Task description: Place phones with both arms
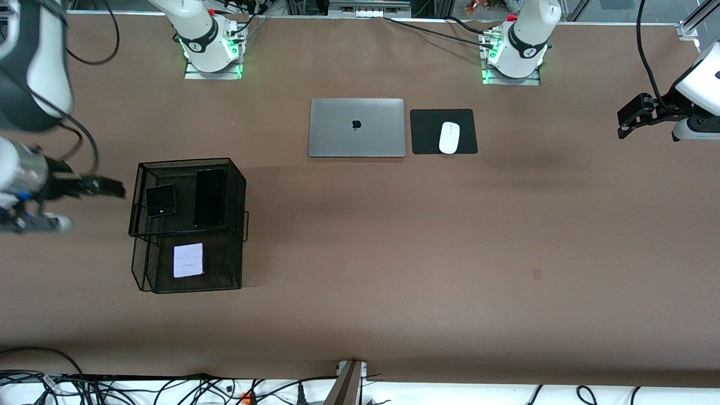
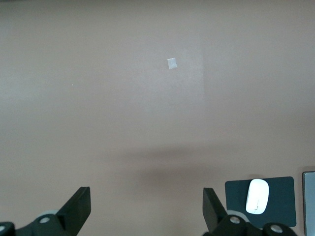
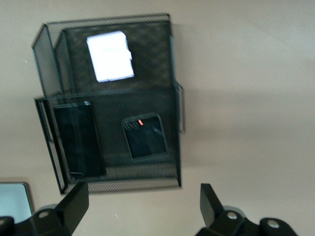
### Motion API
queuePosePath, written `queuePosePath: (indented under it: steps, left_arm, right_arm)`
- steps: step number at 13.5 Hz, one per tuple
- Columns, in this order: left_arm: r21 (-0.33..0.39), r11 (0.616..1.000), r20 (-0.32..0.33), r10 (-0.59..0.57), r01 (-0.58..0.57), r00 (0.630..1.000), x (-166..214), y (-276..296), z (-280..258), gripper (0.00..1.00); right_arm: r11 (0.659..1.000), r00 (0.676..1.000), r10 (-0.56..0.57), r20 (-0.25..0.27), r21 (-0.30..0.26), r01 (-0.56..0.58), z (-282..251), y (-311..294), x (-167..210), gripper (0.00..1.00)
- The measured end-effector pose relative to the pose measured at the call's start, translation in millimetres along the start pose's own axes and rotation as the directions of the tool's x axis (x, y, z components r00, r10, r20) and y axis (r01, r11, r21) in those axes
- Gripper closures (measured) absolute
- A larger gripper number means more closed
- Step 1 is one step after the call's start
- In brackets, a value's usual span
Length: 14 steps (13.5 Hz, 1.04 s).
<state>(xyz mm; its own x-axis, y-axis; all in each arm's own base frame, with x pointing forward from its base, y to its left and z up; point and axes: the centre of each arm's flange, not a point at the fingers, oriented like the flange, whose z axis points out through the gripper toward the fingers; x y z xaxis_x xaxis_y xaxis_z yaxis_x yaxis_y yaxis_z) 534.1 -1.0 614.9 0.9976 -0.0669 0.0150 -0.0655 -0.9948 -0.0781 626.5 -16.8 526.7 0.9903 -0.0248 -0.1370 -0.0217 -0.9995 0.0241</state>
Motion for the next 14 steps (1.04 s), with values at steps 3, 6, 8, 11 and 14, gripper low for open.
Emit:
queuePosePath:
  steps: [3,6,8,11,14]
  left_arm:
    - [0.000,1.000,0.001,-0.001,0.001,1.000,-0.1,-0.5,0.1,0.00]
    - [0.000,1.000,0.001,-0.002,0.002,1.000,-0.2,-1.0,0.2,0.00]
    - [0.000,1.000,0.001,-0.002,0.002,1.000,-0.2,-0.9,0.2,0.00]
    - [0.000,1.000,0.001,-0.002,0.002,1.000,-0.2,-1.0,0.2,0.00]
    - [0.000,1.000,0.001,-0.002,0.002,1.000,-0.2,-0.9,0.2,0.00]
  right_arm:
    - [0.999,0.999,0.032,-0.014,0.000,-0.032,-21.1,21.2,-44.4,0.00]
    - [0.999,0.999,0.036,-0.037,-0.005,-0.037,-37.7,26.9,-66.6,0.00]
    - [1.000,0.998,0.028,-0.051,-0.006,-0.028,-45.7,20.8,-73.4,0.00]
    - [1.000,0.998,0.010,-0.063,-0.008,-0.010,-48.7,10.1,-73.8,0.00]
    - [1.000,0.998,0.008,-0.067,-0.009,-0.009,-49.1,9.3,-73.3,0.00]
